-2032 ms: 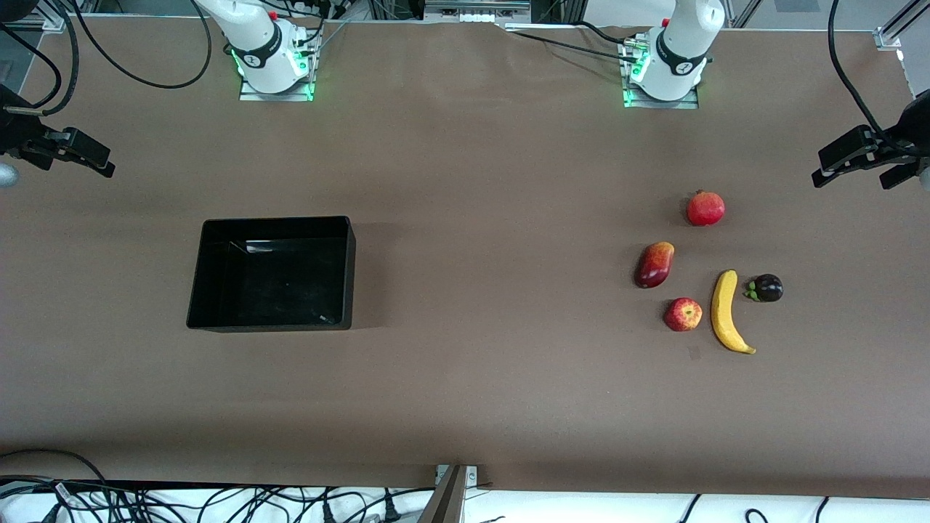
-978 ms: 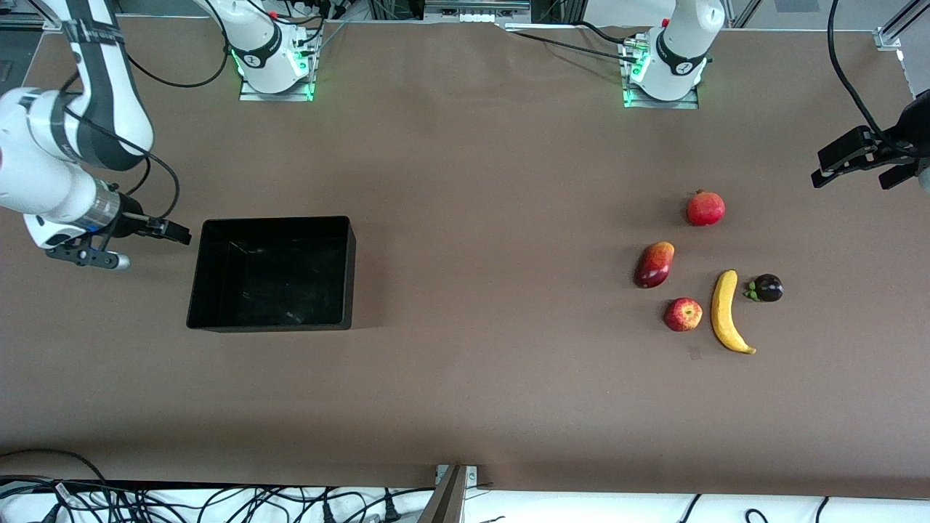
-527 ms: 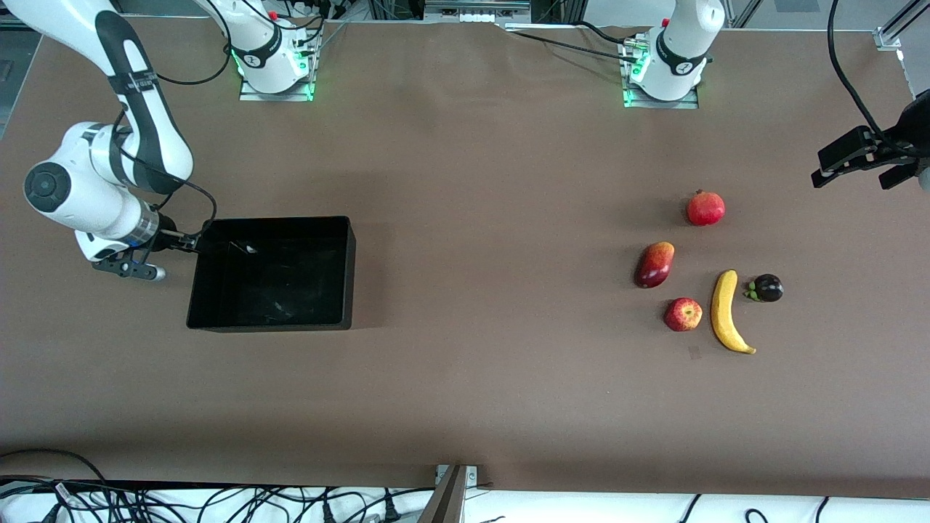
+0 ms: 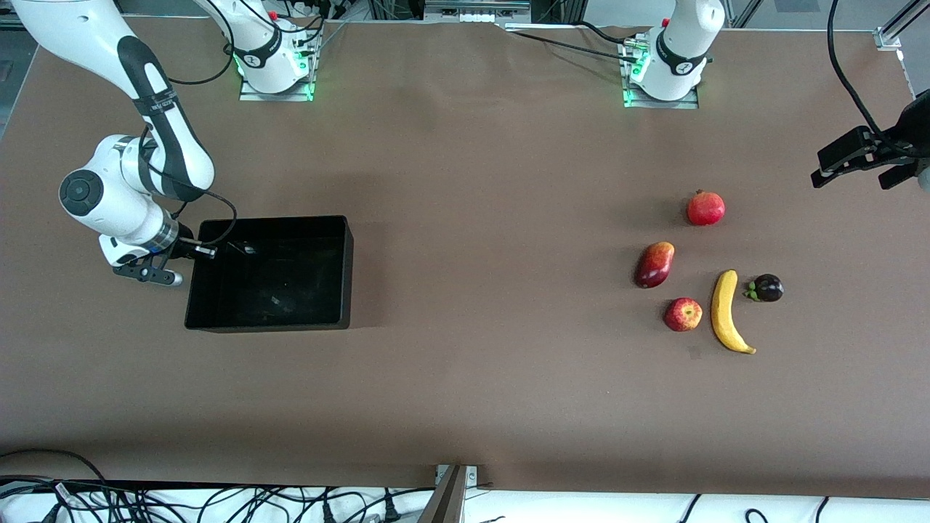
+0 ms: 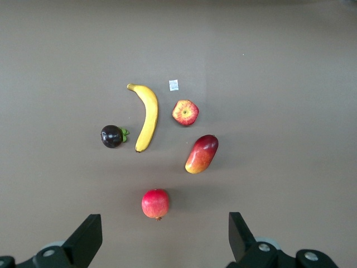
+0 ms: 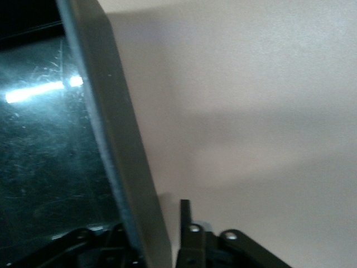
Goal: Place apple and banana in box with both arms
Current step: 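Grip the box rim with the right gripper and drag it toward the fruit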
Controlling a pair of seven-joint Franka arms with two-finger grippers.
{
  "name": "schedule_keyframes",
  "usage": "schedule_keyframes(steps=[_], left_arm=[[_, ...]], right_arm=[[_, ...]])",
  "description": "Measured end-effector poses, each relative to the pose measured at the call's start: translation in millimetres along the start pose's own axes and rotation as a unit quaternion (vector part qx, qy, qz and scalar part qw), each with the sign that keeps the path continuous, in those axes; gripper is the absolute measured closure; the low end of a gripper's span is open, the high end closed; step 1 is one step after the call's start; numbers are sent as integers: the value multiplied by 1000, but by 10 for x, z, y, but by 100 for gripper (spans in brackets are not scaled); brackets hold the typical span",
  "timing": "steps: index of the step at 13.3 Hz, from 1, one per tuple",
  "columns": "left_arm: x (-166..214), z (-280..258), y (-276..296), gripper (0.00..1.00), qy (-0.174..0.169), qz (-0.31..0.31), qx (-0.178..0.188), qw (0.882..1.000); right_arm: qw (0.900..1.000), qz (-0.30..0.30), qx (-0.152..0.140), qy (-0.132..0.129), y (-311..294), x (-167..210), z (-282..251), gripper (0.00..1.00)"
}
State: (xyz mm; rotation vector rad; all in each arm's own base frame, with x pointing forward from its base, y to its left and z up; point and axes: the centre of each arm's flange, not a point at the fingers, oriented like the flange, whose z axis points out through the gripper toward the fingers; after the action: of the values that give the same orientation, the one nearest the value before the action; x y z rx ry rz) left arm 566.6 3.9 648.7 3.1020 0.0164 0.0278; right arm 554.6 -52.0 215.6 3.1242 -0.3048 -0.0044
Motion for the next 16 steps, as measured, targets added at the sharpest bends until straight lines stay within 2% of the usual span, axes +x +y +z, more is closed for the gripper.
schedule_keyframes(steps=[1,2,4,8,13,14,16], left_arm=[[0,2,0,0,0,0,0,1000],[0,3,0,0,0,0,0,1000],[0,4,0,0,0,0,0,1000],[0,5,0,0,0,0,0,1000],[0,5,0,0,-1,0,0,1000],[0,5,0,0,-1,1,0,1000],[0,5,0,0,-1,1,0,1000]], right_arm=[[1000,0,2,1,-30,2,1,87],[1000,-4,2,0,-48,0,0,92],[1000,-1,3,4,-68,10,-5,95],[1000,-11,9,4,-227,135,-159,96],[998,-57,26,-32,-898,400,-851,96],[997,-68,35,-32,-1107,421,-1014,96],[994,-71,76,-32,-1653,400,-1331,96]])
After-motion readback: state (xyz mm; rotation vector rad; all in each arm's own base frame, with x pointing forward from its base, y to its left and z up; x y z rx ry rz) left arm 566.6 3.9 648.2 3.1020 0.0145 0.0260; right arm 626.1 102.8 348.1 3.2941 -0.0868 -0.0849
